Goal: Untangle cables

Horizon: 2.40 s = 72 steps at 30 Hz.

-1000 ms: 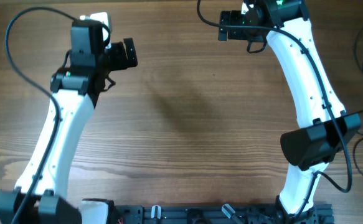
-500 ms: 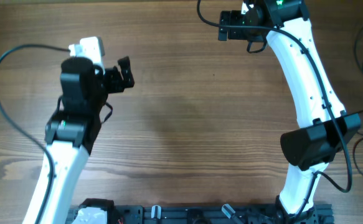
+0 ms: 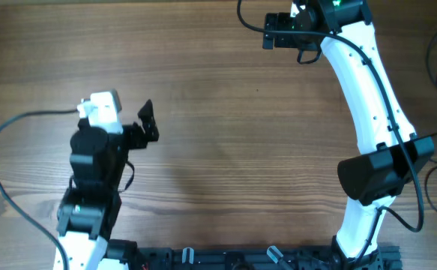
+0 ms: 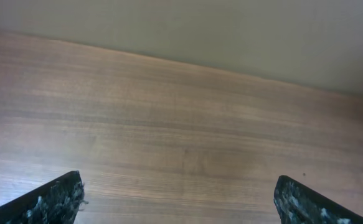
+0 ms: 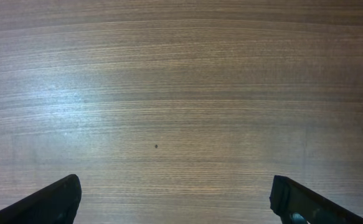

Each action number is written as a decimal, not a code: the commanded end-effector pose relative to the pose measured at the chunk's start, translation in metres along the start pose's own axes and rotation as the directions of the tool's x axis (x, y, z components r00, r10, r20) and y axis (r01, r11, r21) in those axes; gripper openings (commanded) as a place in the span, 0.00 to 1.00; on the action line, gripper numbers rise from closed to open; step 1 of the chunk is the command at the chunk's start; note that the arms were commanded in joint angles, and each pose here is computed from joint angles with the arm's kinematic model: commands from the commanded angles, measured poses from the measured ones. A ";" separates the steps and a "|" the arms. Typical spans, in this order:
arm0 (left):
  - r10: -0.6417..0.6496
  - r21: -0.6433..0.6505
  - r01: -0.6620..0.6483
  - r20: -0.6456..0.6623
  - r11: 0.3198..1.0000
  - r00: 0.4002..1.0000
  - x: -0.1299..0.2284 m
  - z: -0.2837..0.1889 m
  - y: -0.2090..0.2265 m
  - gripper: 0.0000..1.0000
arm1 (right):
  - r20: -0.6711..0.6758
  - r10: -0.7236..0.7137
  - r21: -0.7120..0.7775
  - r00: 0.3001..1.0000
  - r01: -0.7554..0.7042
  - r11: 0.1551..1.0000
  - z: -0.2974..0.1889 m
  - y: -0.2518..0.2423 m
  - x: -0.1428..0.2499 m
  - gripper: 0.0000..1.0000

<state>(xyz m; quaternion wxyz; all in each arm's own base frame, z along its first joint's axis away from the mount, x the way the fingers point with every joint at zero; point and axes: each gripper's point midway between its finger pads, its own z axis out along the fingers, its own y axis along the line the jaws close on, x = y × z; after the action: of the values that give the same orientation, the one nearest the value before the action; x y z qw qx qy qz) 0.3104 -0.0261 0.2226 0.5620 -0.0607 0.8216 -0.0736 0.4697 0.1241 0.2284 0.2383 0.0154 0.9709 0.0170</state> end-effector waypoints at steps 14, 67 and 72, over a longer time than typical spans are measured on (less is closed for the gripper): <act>-0.011 -0.033 0.012 0.049 0.999 0.999 0.050 -0.029 0.020 1.00 | -0.018 0.009 -0.009 1.000 -0.010 1.000 0.006 0.004 0.003 1.00; -0.043 -0.038 0.047 0.110 0.998 0.993 0.091 -0.057 0.041 1.00 | -0.018 0.010 -0.009 1.000 -0.010 1.000 0.006 0.004 0.003 1.00; -0.044 -0.043 0.049 0.113 0.998 0.993 0.092 -0.055 0.042 1.00 | -0.018 0.010 -0.008 1.000 -0.010 1.000 0.006 0.004 0.003 1.00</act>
<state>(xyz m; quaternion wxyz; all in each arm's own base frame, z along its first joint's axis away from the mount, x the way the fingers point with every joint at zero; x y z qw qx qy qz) 0.2237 0.0000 0.1556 0.6039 -0.0903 0.7894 -0.0626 0.4698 0.1241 0.2284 0.2384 0.0187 0.9708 0.0179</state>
